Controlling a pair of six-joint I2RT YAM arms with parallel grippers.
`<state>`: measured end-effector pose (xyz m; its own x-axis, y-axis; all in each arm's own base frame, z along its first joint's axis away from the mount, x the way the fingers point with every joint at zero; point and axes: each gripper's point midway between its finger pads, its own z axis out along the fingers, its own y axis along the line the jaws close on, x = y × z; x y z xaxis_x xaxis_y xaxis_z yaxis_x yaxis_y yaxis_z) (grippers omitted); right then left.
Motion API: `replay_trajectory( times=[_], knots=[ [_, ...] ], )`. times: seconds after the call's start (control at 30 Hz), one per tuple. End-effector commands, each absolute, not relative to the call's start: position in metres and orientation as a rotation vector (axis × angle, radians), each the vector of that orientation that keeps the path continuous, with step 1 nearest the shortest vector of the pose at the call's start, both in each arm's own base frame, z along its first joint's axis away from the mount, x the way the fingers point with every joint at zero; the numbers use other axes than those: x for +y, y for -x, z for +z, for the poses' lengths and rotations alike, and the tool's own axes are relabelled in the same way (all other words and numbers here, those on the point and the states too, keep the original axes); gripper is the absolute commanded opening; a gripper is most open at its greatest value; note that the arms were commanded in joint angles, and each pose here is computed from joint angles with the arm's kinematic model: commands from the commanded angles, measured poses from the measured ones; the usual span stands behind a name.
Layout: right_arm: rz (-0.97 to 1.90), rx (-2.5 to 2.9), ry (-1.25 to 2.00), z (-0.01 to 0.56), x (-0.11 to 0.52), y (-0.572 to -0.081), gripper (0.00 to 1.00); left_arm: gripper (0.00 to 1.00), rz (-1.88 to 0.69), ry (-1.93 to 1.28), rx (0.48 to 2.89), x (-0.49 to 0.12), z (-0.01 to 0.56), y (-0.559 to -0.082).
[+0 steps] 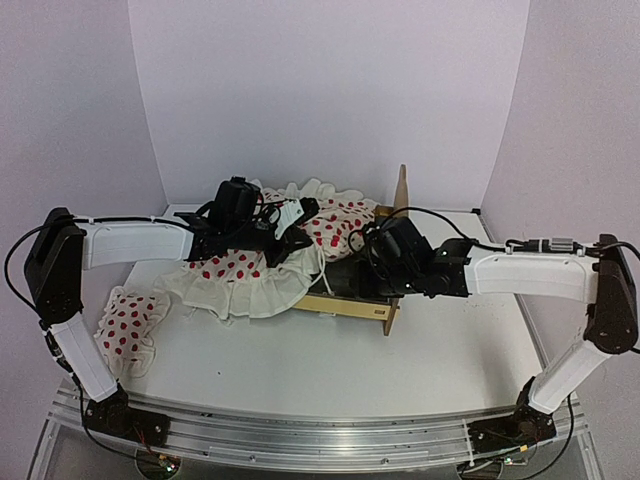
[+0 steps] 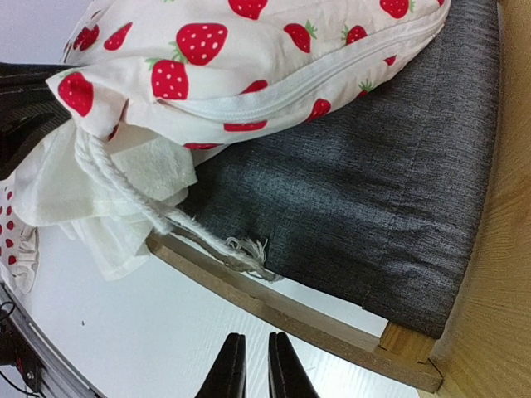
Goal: Set up the pet bed
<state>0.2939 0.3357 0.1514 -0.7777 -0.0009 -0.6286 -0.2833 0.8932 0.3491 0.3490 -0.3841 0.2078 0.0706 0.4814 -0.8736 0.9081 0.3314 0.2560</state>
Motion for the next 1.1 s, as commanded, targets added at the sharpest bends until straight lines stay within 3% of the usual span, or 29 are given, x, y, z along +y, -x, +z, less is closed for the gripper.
replay_trajectory(
  times=[0.0,0.23,0.73,0.87,1.07],
  knots=[
    [0.721,2.369,0.318,0.175,0.366,-0.295,0.12,0.0,-0.525,-1.282,1.489,-0.386,0.231,-0.346],
    [1.007,2.338,0.267,0.166,0.421,-0.288,0.17,0.0,-0.51,-1.281,1.482,-0.386,0.232,-0.348],
    [0.872,2.249,-0.052,0.142,0.406,-0.327,0.21,0.0,-0.509,-1.278,1.479,-0.385,0.233,-0.348],
    [0.845,2.251,-0.104,0.135,0.402,-0.33,0.26,0.0,-0.507,-1.279,1.478,-0.386,0.232,-0.348],
    [0.844,2.247,-0.137,0.133,0.404,-0.335,0.21,0.0,-0.509,-1.277,1.478,-0.385,0.231,-0.348]
  ],
)
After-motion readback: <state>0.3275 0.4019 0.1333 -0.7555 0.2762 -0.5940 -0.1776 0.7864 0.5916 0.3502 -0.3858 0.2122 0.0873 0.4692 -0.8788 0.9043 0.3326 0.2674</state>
